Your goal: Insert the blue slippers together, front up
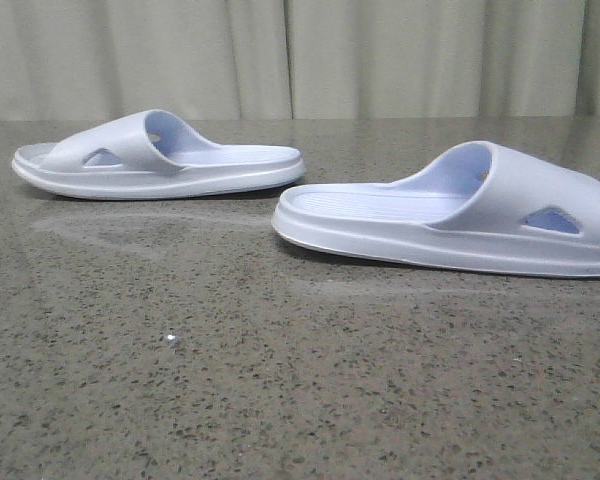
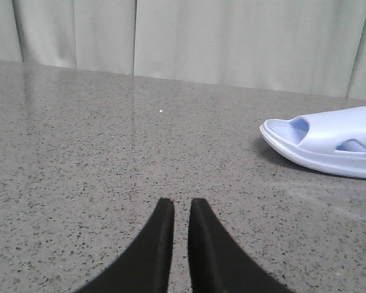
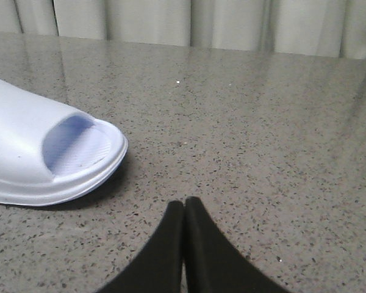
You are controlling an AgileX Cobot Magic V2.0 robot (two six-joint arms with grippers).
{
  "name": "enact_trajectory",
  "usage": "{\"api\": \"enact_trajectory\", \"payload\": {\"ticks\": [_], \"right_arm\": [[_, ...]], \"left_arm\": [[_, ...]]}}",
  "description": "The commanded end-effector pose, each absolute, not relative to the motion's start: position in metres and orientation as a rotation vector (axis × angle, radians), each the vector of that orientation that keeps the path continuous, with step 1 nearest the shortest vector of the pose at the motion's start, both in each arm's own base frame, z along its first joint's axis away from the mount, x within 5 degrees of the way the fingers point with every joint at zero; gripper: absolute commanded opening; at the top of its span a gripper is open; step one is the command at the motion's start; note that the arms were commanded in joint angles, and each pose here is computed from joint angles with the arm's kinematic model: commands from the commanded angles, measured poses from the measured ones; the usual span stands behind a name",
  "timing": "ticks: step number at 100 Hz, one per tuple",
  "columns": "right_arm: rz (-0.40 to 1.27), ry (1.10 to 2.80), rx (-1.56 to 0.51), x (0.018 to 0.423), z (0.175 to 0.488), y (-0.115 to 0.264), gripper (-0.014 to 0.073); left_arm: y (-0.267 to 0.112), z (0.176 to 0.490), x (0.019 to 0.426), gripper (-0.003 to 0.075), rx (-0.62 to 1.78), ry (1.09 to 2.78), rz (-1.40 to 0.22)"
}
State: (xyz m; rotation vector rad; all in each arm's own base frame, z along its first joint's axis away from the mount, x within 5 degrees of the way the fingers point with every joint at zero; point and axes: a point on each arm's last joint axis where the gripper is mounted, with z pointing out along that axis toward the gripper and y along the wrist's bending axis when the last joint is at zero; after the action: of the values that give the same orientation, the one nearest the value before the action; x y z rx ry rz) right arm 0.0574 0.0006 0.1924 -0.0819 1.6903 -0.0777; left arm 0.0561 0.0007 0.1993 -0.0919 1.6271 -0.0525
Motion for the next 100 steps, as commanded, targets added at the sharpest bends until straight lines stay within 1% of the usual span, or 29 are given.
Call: {"api": "enact_trajectory", "payload": {"ticks": [1, 68, 89, 100], "right_arm": [[-0.100, 1.649, -0.072, 0.0593, 0.1912, -0.0008, -0.0079], [-0.100, 1.649, -0.072, 0.0593, 0.1912, -0.0008, -0.0079], [-0.113, 1.559, -0.059, 0.0596, 0.1994, -0.0019, -0.0079], [-0.114, 1.549, -0.058, 0.0595, 0.2003, -0.0020, -0.0079]], "left_arm": [[0.0014, 0.2035, 0.0545, 0.0015, -0.105, 1.540, -0.058], [0.0014, 0.2035, 0.0545, 0.0015, -0.105, 1.540, -0.058], [0.0014, 0.2035, 0.0545, 0.0015, -0.105, 1.540, -0.058], [0.0014, 0.2035, 0.0545, 0.0015, -0.106, 1.540, -0.059]]}}
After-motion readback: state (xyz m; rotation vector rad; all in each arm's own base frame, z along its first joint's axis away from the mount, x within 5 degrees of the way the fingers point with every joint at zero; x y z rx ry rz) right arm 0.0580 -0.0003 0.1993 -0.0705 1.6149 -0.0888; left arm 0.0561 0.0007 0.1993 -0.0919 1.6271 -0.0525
